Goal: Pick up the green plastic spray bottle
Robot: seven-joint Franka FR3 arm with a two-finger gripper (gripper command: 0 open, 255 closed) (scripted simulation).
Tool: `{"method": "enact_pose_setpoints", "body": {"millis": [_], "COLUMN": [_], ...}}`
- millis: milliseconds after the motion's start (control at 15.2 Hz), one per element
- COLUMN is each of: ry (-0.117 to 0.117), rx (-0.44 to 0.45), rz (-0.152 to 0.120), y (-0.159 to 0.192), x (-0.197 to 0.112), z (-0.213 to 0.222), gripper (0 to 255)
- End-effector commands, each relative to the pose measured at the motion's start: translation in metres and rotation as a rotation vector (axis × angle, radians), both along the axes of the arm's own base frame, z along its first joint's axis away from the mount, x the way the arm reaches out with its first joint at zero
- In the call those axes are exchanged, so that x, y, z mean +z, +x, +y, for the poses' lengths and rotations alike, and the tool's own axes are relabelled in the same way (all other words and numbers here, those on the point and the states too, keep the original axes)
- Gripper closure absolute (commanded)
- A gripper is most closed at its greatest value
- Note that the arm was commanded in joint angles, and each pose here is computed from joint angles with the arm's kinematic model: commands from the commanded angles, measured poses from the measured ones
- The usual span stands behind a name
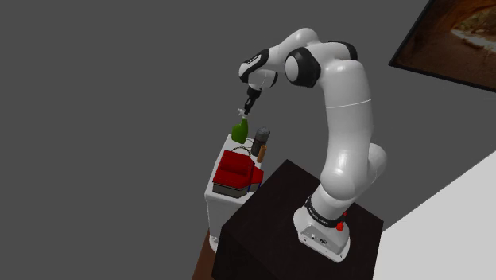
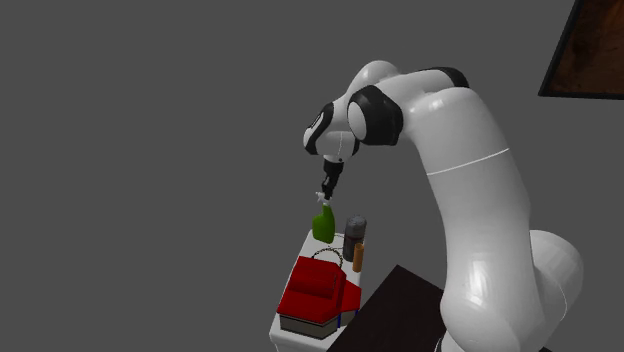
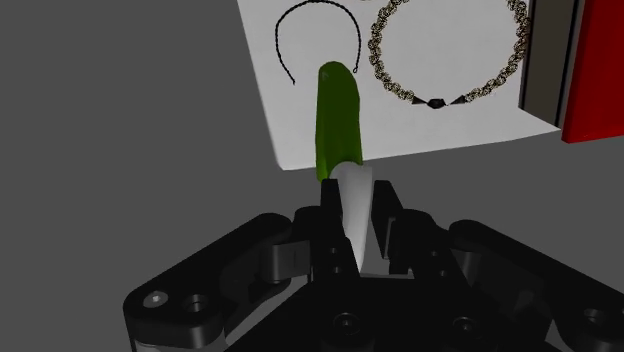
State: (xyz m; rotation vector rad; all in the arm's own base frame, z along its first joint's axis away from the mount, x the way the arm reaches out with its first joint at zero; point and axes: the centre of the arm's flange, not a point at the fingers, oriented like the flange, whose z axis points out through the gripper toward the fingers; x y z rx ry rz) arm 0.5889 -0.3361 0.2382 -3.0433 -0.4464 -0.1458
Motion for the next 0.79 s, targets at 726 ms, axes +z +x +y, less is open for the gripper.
{"method": "enact_pose_setpoints", "body": {"millis": [726], "ry": [0.002], "rx": [-0.003], "rz": [0.029], "y": [-0.004], "x": [0.043], "z": [-0.003], "gripper": [255]}}
